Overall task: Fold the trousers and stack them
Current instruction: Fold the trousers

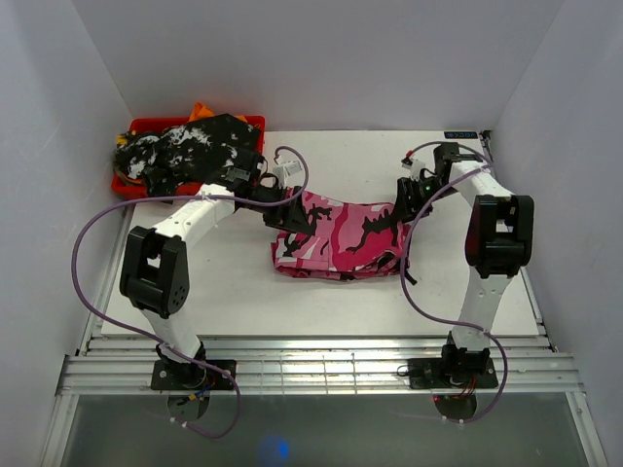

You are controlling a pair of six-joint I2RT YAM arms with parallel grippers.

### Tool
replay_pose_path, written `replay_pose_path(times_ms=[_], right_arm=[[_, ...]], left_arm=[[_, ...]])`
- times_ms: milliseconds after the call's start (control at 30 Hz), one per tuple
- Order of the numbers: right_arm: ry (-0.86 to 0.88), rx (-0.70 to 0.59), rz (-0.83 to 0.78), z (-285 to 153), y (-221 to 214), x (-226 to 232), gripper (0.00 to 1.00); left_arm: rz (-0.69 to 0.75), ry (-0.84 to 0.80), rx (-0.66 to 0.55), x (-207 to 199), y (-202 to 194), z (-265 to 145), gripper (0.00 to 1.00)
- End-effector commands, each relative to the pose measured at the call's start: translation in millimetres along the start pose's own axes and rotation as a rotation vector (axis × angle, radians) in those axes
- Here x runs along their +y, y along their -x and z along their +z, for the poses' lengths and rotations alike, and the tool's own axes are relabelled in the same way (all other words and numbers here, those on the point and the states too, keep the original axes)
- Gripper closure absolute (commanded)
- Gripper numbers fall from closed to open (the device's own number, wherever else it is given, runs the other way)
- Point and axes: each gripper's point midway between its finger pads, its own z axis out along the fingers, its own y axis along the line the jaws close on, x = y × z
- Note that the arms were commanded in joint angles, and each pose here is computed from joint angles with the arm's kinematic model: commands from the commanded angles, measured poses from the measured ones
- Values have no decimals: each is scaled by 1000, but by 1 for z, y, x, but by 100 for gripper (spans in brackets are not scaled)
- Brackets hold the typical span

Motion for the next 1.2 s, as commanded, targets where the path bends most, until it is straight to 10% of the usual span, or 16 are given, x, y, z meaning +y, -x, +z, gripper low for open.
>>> replay_pose_path(times_ms=[0, 200, 533, 967, 1100, 1167], right_arm=[[127, 8, -2, 9, 0, 20, 54], [167, -42, -71, -21, 5, 39, 92], [135, -5, -20, -28, -37, 10, 92], [7, 26, -64, 0, -51, -37, 92], [-3, 19, -114, -19, -33, -30, 37], [-4, -36, -180, -41, -13, -17, 27]], left_arm=[[69, -35, -35, -14, 8, -10, 18], [22, -82, -44, -13, 6, -14, 31], [-107, -176, 2, 5, -23, 1, 63], [-147, -171, 18, 33, -34, 20, 77], [-34, -210, -52, 1, -4, -4, 69], [11, -207, -89, -11, 18, -13, 68]])
